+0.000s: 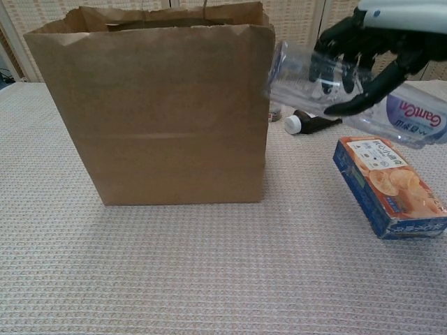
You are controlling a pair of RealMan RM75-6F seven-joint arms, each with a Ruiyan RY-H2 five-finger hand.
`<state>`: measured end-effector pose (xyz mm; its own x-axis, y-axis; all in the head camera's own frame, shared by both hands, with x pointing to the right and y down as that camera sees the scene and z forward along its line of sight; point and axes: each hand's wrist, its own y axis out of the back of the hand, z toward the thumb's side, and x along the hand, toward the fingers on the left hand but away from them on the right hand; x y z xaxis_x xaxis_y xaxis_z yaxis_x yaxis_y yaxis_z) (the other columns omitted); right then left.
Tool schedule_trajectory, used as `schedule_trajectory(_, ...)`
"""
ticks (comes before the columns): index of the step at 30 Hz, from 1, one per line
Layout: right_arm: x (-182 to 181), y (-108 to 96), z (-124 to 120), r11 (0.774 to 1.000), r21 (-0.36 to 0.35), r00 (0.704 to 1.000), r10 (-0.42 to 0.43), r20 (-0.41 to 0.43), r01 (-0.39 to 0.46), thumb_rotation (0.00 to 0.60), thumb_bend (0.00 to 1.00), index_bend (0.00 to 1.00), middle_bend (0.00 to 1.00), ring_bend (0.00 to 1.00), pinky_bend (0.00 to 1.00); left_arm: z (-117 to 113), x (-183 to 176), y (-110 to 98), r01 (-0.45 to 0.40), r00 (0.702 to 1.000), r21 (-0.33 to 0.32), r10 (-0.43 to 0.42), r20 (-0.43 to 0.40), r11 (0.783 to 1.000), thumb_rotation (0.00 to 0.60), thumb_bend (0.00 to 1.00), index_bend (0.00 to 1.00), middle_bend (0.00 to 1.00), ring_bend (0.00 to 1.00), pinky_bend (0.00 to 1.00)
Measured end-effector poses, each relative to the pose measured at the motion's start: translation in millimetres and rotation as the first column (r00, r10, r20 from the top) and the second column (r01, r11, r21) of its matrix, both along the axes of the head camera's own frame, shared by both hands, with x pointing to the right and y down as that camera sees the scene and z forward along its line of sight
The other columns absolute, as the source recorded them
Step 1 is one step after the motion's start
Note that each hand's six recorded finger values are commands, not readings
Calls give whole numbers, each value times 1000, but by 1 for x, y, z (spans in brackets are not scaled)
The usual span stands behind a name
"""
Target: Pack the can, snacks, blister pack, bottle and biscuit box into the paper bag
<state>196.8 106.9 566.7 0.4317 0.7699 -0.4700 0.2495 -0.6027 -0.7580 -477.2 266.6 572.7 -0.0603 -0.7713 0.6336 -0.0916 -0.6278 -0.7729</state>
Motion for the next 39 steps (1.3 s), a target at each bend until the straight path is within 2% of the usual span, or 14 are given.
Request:
schedule_trajectory(3,2,-20,-21,995,62,993,77,92,-83,600,326,726,636,674,739,1,2,0,-3,1000,-1,3,-1,1000,600,413,37,0,0,23)
schedule_trajectory(6,4,-38,-41,979,125,974,138,177,-162,600,326,719,636,673,739,1,2,-1,-4,1000,-2,4,-1,1000,600,413,37,0,0,22)
schedule_trajectory(11,-8,-57,-62,952,189,940,180,290,-241,600,326,710,636,670,739,4,4,-1,-5,1000,-8,5,-8,1000,600,413,37,0,0,22)
schedule_trajectory(15,-39,-71,-79,919,233,885,201,421,-319,600,326,705,636,668,739,5,5,-1,-2,1000,-16,2,-19,1000,600,413,37,0,0,22)
schedule_trajectory(21,-101,-82,-99,878,273,809,189,557,-393,600,325,704,636,663,739,5,4,-2,7,1000,-22,-8,-27,1000,600,413,37,0,0,22)
schedule_trajectory(27,-143,-91,-104,845,300,779,196,596,-442,600,325,693,637,658,739,3,0,-1,23,999,-23,-24,-32,999,600,412,37,0,0,22)
schedule_trajectory(30,-149,-92,-95,841,299,786,215,580,-451,600,325,687,637,655,739,2,-2,-1,28,999,-22,-29,-31,999,600,413,37,0,0,22)
schedule_trajectory(32,-152,-90,-88,847,294,794,218,568,-443,600,324,680,636,650,739,1,-3,0,30,999,-22,-31,-30,999,600,413,37,0,0,22)
schedule_trajectory(39,-164,-71,-60,893,252,825,195,530,-373,600,324,618,636,599,718,0,-4,1,32,999,-17,-32,-26,999,600,413,37,0,0,22)
